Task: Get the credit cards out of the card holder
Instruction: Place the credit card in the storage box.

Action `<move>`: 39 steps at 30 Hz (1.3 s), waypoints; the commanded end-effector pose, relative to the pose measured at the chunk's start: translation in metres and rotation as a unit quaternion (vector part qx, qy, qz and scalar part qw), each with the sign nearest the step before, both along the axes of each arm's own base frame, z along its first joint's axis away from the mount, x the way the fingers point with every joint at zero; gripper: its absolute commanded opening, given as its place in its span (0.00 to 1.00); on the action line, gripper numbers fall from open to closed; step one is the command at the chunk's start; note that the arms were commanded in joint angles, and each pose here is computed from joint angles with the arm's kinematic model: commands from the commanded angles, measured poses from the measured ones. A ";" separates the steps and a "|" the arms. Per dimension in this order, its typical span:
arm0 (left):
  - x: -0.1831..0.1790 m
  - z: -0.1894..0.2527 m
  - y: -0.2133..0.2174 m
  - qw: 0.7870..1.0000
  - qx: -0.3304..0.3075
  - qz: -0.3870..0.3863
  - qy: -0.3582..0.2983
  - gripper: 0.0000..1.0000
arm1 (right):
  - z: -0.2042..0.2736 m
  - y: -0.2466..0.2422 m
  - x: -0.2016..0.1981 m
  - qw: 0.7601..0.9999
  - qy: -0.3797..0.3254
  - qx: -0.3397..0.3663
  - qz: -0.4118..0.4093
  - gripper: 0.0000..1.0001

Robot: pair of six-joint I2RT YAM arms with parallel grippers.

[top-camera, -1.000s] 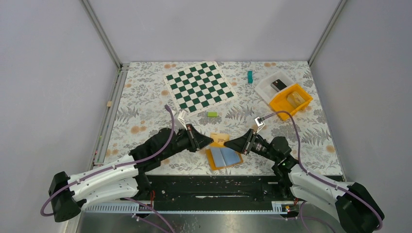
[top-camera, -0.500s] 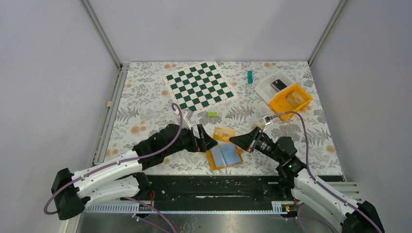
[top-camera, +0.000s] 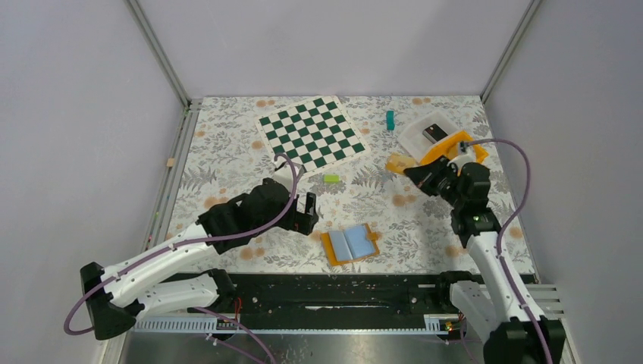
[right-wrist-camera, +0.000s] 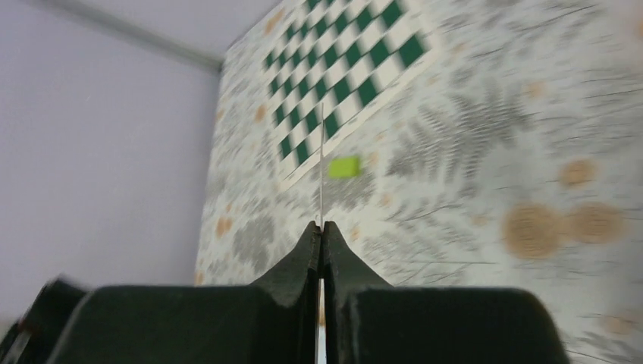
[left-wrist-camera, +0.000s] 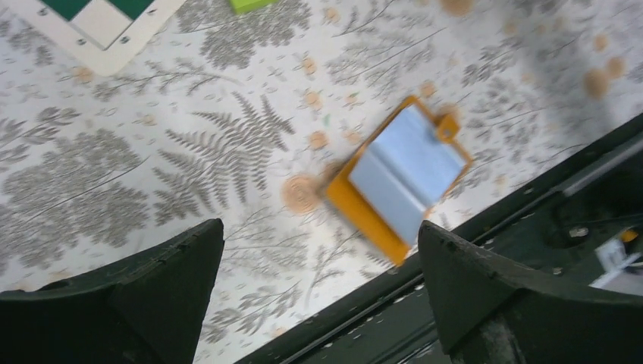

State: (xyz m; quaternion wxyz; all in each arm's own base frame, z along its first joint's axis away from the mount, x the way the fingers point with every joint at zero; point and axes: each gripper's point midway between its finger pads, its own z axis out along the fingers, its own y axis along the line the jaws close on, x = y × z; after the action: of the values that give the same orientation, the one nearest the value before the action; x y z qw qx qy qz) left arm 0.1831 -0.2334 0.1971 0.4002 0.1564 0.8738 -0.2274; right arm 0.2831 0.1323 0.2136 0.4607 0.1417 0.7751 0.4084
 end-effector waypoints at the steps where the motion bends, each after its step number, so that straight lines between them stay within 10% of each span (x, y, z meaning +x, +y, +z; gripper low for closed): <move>1: 0.003 0.010 0.024 0.998 0.059 -0.005 -0.037 0.99 | -0.010 -0.059 0.030 0.996 0.032 -0.035 -0.078 0.00; 15: -0.009 -0.006 0.051 0.991 0.115 -0.042 -0.055 0.99 | -0.028 -0.205 0.092 0.955 0.093 -0.054 -0.277 0.00; 39: -0.004 -0.002 0.067 0.990 0.123 -0.008 -0.074 0.99 | -0.084 -0.266 0.149 0.936 0.160 0.021 -0.313 0.00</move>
State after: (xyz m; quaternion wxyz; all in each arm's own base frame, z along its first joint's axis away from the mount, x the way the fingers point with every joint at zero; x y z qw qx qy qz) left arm 0.1723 -0.1702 0.1884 0.4191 0.2363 0.8685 -0.1189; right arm 0.4160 -0.1226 0.1115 0.4062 0.4600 0.7582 0.2202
